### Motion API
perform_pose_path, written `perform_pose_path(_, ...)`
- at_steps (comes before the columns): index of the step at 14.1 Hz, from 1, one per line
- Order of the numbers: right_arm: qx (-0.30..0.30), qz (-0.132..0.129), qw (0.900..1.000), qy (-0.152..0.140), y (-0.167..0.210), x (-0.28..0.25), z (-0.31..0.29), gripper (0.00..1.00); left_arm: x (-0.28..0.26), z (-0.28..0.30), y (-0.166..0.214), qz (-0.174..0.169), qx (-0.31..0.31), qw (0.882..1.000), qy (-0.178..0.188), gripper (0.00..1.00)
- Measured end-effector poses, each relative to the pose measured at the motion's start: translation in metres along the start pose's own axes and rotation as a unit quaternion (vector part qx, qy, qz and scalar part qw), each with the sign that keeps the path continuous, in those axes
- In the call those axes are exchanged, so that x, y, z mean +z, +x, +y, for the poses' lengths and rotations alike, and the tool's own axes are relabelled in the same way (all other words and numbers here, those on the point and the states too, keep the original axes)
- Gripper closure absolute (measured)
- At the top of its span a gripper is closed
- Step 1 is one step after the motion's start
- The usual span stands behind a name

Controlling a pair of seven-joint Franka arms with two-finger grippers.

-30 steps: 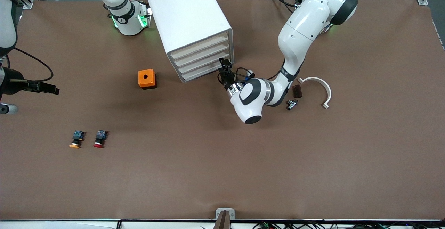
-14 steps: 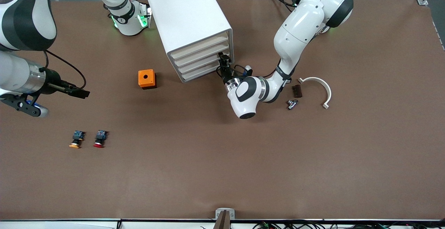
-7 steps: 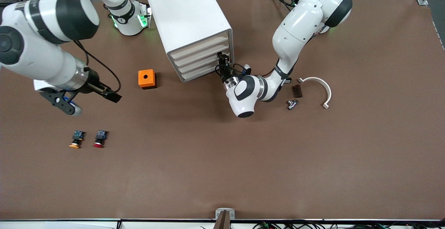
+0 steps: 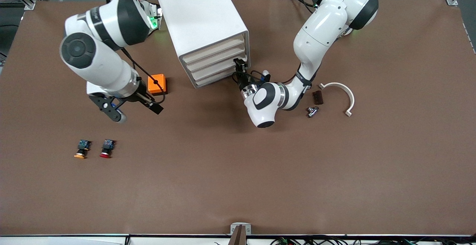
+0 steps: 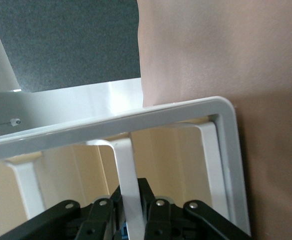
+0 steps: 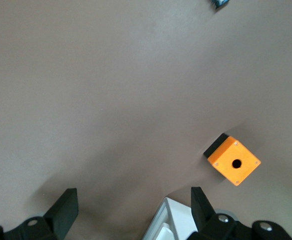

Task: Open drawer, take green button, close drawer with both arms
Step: 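Pull the drawer open with the left gripper while the right gripper approaches, then grasp the green push button in the drawer with the right gripper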

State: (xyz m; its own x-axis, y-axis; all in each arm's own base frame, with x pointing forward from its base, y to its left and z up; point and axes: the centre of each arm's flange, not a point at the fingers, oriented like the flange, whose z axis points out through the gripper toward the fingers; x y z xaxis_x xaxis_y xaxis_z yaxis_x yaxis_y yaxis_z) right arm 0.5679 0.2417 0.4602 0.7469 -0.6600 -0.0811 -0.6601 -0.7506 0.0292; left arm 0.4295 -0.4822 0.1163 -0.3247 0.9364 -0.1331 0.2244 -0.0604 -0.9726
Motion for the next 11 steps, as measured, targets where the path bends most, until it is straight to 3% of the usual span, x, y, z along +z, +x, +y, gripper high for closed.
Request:
perform_pose_path(7, 0.043, 0.012, 0.999, 0.008, -0.083, 0.052, -0.055, 0.0, -0.103, 0.011, 0.044, -0.1, -0.013, 0.995, -0.019, 0.84)
perform_pose_path(11, 0.065, 0.017, 0.998, 0.009, -0.14, 0.085, -0.08, 0.0, -0.132, 0.011, 0.055, -0.143, -0.013, 0.989, -0.022, 0.81)
